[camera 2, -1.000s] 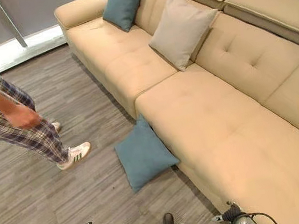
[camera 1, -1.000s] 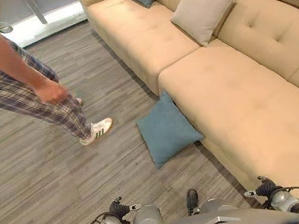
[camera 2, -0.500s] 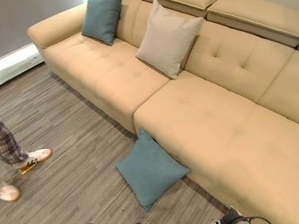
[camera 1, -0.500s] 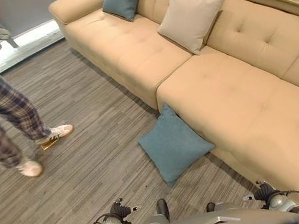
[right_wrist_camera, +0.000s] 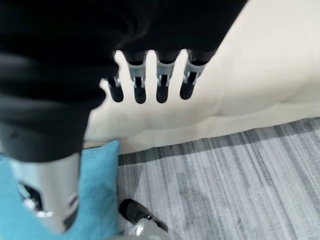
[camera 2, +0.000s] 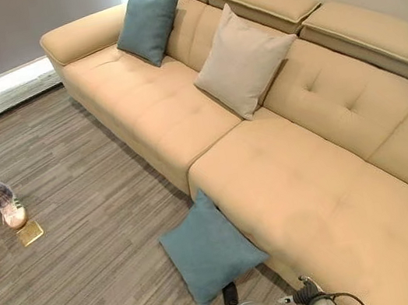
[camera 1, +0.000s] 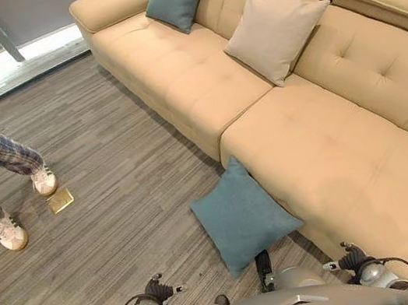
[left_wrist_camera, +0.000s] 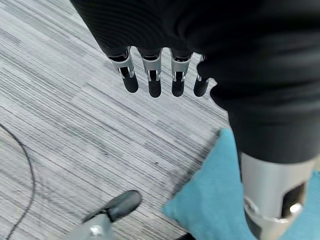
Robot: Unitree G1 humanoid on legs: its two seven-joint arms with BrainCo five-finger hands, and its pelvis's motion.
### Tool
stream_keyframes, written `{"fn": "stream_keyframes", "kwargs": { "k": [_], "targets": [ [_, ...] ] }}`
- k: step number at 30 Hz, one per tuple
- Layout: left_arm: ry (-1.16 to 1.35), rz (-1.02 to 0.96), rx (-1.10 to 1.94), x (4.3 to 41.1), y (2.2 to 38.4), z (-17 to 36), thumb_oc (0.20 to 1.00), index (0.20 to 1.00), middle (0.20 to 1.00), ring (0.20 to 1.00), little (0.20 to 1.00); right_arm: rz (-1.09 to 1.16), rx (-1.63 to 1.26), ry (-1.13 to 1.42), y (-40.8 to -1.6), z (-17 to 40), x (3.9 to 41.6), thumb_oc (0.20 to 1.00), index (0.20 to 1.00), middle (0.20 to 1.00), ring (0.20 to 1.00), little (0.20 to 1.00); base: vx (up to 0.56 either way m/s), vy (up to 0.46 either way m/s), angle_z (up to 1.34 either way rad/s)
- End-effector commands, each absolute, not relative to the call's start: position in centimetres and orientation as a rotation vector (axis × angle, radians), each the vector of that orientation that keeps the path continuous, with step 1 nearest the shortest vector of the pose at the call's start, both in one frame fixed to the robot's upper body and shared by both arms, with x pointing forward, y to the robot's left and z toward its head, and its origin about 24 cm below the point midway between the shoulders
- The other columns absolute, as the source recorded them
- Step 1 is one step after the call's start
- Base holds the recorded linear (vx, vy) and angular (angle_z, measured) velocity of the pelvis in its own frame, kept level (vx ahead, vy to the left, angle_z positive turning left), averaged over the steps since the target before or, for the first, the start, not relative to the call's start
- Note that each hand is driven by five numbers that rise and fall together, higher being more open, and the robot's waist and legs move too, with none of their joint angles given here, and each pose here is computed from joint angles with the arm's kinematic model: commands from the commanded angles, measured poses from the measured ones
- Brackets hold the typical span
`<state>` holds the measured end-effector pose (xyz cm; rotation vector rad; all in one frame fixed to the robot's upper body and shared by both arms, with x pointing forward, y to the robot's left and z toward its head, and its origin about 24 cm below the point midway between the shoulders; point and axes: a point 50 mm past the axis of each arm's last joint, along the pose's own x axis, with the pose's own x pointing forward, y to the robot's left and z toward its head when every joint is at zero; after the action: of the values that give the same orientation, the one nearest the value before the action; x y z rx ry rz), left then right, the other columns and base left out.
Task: Pick up all the scattered cushions and arrange them neatly on the sofa.
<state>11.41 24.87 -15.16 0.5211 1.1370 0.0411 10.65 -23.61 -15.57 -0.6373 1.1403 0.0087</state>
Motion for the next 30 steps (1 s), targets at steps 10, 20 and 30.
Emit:
{"fn": "stream_keyframes", "kwargs": {
  "k": [10, 20, 30],
  "targets": [
    [1.100, -0.005, 0.580, 12.5, 24.5, -14.9, 1.000, 1.000, 1.000, 1.000, 1.000, -0.027, -0.703, 1.137, -25.7, -14.9, 11.4, 1.000, 1.000, 1.000, 1.000, 1.000, 0.03, 0.118, -0.36],
    [1.157, 0.104, 0.533, 10.5, 26.4, -14.9, 1.000, 1.000, 1.000, 1.000, 1.000, 0.044, -0.744, 1.052, -24.2, -14.6, 13.5, 1.000, 1.000, 1.000, 1.000, 1.000, -0.14, 0.153, -1.10],
    [1.116, 0.080, 0.503, 12.0, 25.1, -14.9, 1.000, 1.000, 1.000, 1.000, 1.000, -0.044, -0.695, 1.083, -25.3, -14.5, 12.8, 1.000, 1.000, 1.000, 1.000, 1.000, -0.08, -0.047, 0.02]
  ]
}}
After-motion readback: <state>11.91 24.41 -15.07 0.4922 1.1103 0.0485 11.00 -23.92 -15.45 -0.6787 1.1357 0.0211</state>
